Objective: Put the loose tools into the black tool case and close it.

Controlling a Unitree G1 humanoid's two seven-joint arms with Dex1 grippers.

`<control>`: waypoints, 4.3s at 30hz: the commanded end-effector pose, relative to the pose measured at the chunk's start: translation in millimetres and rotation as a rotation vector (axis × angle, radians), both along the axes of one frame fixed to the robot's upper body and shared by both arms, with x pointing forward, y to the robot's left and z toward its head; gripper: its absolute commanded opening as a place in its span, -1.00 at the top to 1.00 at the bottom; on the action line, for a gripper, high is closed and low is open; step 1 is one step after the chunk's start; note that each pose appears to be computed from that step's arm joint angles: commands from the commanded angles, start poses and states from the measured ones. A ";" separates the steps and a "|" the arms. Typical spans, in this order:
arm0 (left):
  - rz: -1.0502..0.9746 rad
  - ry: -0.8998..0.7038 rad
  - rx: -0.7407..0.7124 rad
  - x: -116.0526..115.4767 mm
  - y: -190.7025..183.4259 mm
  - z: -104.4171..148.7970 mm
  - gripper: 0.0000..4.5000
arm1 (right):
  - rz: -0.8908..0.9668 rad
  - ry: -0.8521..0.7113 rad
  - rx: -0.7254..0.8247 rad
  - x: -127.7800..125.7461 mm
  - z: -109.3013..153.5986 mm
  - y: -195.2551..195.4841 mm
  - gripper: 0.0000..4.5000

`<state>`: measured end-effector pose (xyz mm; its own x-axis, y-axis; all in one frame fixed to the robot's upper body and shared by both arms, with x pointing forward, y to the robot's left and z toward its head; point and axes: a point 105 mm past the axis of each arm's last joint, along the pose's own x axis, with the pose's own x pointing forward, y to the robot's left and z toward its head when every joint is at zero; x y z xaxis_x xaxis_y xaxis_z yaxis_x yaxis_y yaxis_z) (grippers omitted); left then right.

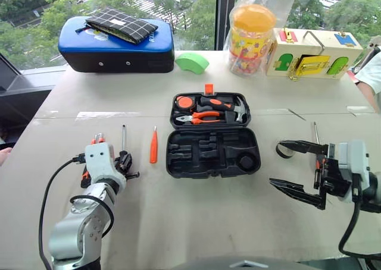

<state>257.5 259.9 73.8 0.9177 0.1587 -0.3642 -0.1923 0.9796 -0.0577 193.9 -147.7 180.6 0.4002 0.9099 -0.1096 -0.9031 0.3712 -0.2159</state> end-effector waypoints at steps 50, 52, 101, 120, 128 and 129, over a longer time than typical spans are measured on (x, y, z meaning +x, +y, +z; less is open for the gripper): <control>-1.714 0.070 0.491 86.7 -119.7 48.6 0.66 | -0.290 -0.089 -0.008 -31.6 12.9 5.0 -1.00; -1.706 0.048 0.441 85.0 -123.7 57.6 0.66 | -0.288 -0.086 -0.009 -32.4 12.1 4.6 -1.00; -1.320 -0.164 0.284 112.2 -119.6 83.2 0.09 | -0.255 -0.061 -0.010 -34.2 -0.4 4.1 -1.00; -1.153 0.009 0.447 116.5 -137.7 -16.7 0.95 | -0.244 -0.053 -0.014 -31.6 -0.2 7.5 -1.00; -1.123 -0.326 0.044 110.2 -125.6 68.0 0.95 | -0.465 -0.025 0.004 -13.7 -8.6 -10.5 -1.00; -1.162 -0.331 0.009 102.0 -126.5 73.8 0.95 | -0.497 -0.009 0.015 -10.7 -10.2 -14.8 -1.00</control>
<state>368.5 136.5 112.7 0.6115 -0.7672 -0.1935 0.7887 0.6105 0.0721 180.1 -157.6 169.1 0.7543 0.6491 -0.0985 -0.6531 0.7266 -0.2134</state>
